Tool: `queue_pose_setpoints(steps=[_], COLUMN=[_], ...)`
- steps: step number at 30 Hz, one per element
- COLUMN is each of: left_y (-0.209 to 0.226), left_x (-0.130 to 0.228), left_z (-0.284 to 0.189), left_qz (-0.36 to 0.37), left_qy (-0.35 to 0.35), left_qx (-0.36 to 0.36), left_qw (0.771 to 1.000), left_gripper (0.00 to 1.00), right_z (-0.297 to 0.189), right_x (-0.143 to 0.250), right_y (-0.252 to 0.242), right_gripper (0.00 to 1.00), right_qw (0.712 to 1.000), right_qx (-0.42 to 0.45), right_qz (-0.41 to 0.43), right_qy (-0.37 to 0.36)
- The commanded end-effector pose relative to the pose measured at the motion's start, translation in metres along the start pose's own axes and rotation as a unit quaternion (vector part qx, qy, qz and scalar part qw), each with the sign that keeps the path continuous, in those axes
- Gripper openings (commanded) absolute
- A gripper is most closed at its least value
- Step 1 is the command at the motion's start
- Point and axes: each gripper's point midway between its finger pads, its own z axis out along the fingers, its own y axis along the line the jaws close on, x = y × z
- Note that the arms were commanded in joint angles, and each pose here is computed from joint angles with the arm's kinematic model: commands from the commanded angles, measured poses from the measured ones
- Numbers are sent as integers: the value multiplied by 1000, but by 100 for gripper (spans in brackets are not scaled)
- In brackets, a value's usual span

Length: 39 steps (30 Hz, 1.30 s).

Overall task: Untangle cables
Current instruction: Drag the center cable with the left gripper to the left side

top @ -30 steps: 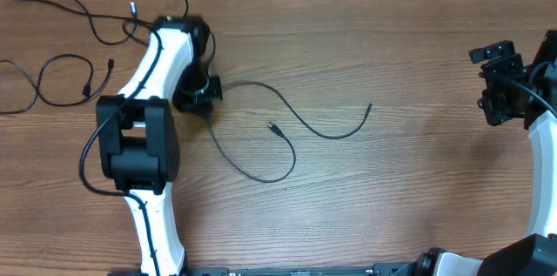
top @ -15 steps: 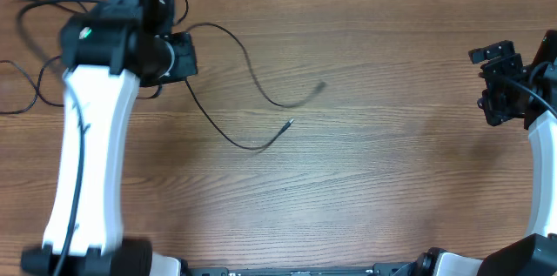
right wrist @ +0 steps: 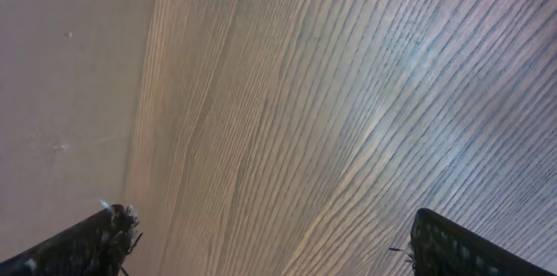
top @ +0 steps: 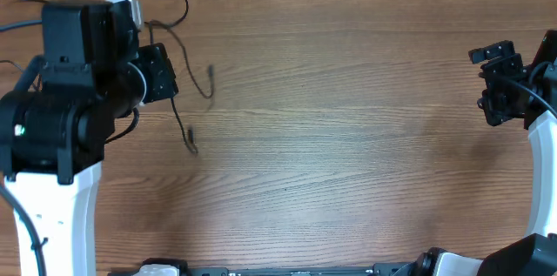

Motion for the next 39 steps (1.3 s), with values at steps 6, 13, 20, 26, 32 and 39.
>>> queue_pose_setpoints(steps=[6, 13, 20, 26, 32, 39], left_y=[27, 60, 118, 174, 225, 286], left_x=[3, 1, 13, 23, 37, 41], left_z=[-16, -22, -8, 1, 16, 30], left_qz=[-150, -229, -323, -402, -489, -564], left_qy=[-26, -55, -42, -23, 7, -4], left_qx=[-71, -139, -208, -253, -260, -293], left_qw=[986, 962, 922, 880, 833, 772], left_gripper=[4, 4, 5, 5, 4, 5], right_z=[-3, -3, -3, -3, -3, -3], right_x=[-4, -4, -4, -4, -4, -4], right_y=[2, 2, 2, 2, 2, 2], right_gripper=[100, 100, 100, 100, 100, 100], right_qw=[1000, 1000, 1000, 1000, 1000, 1000], right_qx=[-2, -2, -2, -2, -2, -2], right_qz=[-4, -4, -4, -4, -4, -4], right_qy=[-9, -9, -9, -9, -9, -9])
